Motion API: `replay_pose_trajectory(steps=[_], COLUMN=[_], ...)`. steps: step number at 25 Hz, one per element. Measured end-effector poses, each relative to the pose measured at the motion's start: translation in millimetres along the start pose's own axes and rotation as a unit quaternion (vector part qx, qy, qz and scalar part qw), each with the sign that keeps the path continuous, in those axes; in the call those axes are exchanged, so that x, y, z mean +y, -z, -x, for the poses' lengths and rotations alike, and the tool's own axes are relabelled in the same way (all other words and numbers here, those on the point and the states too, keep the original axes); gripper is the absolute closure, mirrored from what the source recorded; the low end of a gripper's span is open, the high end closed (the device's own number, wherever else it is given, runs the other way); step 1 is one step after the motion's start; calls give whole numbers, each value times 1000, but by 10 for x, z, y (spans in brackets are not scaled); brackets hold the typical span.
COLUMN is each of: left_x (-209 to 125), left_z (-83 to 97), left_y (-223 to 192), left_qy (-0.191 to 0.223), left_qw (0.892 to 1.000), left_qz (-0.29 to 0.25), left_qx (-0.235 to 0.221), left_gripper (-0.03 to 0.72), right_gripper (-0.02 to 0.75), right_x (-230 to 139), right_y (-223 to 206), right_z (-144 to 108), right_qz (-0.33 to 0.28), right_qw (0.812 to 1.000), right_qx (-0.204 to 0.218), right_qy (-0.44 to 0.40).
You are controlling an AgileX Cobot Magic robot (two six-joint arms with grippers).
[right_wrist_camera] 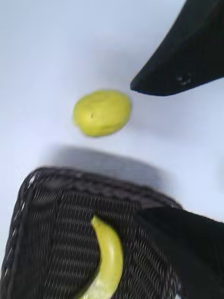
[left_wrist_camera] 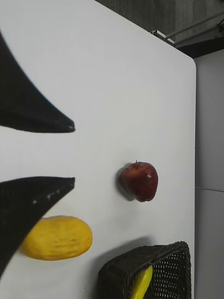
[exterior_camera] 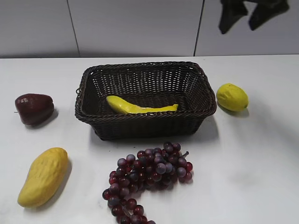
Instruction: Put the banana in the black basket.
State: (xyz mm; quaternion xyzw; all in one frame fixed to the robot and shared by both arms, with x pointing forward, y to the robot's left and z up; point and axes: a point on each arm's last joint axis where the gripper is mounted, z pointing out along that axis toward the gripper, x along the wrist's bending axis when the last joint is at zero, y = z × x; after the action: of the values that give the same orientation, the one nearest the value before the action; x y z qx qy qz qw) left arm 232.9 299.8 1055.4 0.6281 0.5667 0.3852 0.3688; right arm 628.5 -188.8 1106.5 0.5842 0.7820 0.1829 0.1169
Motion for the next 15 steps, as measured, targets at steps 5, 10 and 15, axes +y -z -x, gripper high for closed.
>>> replay_pose_trajectory(steps=[5, 10, 15], left_x=[0, 0, 0], left_z=[0, 0, 0], left_y=[0, 0, 0], left_qy=[0, 0, 0], left_qw=[1000, 1000, 1000], left_qz=[0, 0, 0], left_qx=[0, 0, 0], left_gripper=[452, 452, 452], right_gripper=[148, 148, 148], right_x=[-124, -365, -717], right_y=[-63, -114, 23], right_z=[392, 403, 351], right_qz=[-38, -74, -98], right_qw=[997, 994, 992], right_qx=[-49, -52, -50], right_qy=[-46, -59, -60])
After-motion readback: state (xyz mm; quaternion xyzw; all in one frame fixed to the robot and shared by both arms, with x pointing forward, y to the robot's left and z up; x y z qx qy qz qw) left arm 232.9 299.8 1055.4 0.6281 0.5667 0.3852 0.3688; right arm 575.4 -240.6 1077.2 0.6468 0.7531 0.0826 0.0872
